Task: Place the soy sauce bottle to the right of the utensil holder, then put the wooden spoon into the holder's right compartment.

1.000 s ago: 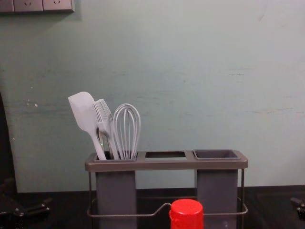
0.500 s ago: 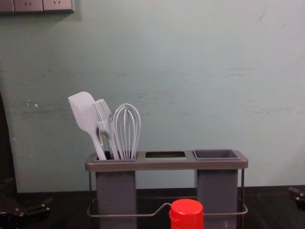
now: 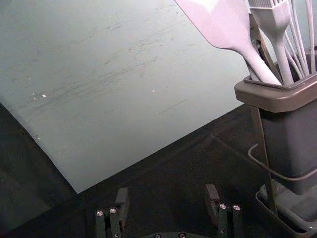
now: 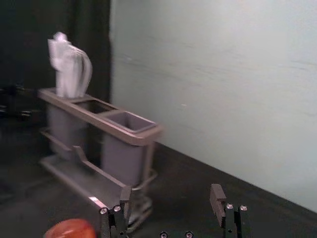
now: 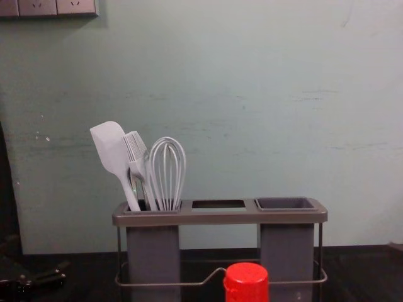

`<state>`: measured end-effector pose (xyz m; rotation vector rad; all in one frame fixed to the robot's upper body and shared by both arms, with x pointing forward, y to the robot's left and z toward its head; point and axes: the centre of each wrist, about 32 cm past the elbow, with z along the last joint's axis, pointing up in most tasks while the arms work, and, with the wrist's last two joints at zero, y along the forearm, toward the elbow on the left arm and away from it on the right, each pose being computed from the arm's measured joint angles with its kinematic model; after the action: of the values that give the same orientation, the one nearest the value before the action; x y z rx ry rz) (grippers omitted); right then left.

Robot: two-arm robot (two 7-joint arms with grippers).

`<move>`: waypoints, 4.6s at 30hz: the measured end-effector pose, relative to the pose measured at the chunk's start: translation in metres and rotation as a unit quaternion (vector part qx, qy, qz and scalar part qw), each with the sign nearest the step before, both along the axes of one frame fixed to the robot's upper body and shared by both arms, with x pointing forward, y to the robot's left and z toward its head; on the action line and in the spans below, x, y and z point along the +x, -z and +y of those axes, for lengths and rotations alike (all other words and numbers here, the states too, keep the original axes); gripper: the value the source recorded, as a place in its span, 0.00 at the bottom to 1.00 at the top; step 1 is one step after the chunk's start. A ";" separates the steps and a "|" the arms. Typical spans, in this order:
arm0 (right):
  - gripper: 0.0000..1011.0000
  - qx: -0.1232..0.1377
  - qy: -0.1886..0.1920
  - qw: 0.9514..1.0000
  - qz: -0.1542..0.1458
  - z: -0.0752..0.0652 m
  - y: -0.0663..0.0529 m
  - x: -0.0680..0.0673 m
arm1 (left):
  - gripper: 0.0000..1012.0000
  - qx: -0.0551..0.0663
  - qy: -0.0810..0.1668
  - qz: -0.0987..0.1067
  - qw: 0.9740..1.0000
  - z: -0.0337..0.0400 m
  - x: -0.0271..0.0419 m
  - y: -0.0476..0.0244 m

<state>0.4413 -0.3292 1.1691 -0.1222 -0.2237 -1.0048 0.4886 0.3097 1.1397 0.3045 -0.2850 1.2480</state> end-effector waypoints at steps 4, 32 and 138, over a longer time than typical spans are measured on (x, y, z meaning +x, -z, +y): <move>0.99 0.020 -0.035 0.999 0.015 -0.007 -0.003 -0.009 | 0.99 0.000 0.000 0.000 1.000 0.0000 0.0000 0.0000; 0.99 0.060 -0.269 0.956 0.099 0.027 0.000 -0.009 | 0.99 0.000 0.000 0.000 1.000 0.0000 0.0000 0.0000; 0.38 0.031 -0.204 0.976 0.070 0.002 -0.071 -0.007 | 0.99 0.000 0.000 0.000 1.000 0.0000 0.0000 0.0000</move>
<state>0.4342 -0.3272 1.2402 -0.0845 -0.0817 -0.5894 0.4886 0.3097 1.1398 0.3045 -0.2851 1.2480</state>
